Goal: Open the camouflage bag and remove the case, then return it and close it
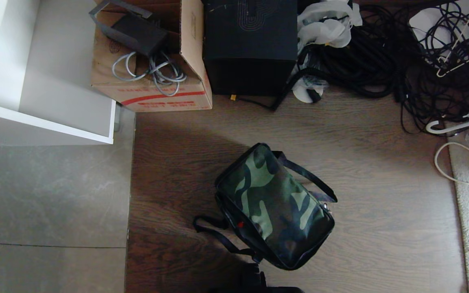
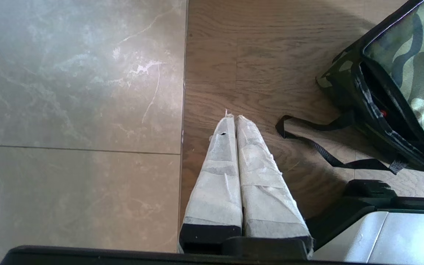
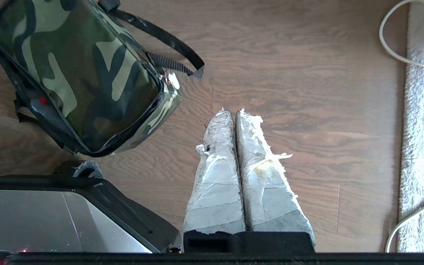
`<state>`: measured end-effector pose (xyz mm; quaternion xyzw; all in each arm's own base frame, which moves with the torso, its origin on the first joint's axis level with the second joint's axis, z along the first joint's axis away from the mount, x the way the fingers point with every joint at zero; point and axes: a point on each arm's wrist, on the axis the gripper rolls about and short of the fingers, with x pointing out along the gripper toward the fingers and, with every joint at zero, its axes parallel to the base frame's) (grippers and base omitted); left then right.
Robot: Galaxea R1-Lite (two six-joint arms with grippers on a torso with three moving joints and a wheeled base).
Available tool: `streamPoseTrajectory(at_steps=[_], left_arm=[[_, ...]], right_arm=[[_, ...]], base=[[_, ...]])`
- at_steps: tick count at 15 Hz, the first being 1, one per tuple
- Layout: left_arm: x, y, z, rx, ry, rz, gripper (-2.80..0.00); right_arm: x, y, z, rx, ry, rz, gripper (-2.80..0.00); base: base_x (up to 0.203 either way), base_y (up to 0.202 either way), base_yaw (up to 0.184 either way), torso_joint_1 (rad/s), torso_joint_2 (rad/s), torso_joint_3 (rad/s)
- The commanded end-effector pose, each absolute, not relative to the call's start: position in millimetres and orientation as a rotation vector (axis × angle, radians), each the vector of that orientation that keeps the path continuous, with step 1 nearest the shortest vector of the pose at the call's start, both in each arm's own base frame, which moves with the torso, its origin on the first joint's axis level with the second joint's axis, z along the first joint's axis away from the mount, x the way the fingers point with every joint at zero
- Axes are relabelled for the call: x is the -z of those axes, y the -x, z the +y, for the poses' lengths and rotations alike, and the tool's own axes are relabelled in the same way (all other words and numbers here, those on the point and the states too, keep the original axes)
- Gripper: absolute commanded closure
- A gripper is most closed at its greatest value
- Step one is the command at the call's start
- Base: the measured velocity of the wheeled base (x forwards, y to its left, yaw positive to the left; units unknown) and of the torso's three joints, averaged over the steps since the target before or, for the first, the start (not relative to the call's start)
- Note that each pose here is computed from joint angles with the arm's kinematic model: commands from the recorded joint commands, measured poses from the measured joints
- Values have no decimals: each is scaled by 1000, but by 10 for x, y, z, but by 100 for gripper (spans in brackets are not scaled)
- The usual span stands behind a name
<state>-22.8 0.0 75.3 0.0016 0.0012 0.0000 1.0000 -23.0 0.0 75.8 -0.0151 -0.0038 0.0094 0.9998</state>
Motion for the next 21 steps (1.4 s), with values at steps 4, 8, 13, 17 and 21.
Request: streamPoseTrajectory(at_steps=[4,8,13,17,21], left_arm=[[-752,228,0,0,-2,3,0],[-752,228,0,0,0,3,0],[-753,228,0,0,2,3,0],[-752,228,0,0,2,3,0],[-752,228,0,0,3,3,0]], right_arm=[[-758,226,0,-20,31,-3,0],[-756,226,0,-20,31,-2,0],[-760,227,0,-20,31,-3,0],[-756,226,0,-20,31,-2,0],[-756,226,0,-20,31,-2,0]], base=[[0,0,0,1,0,161],[0,0,0,2,2,198],[0,0,0,3,2,198],[0,0,0,4,0,204],[0,0,0,4,4,201]])
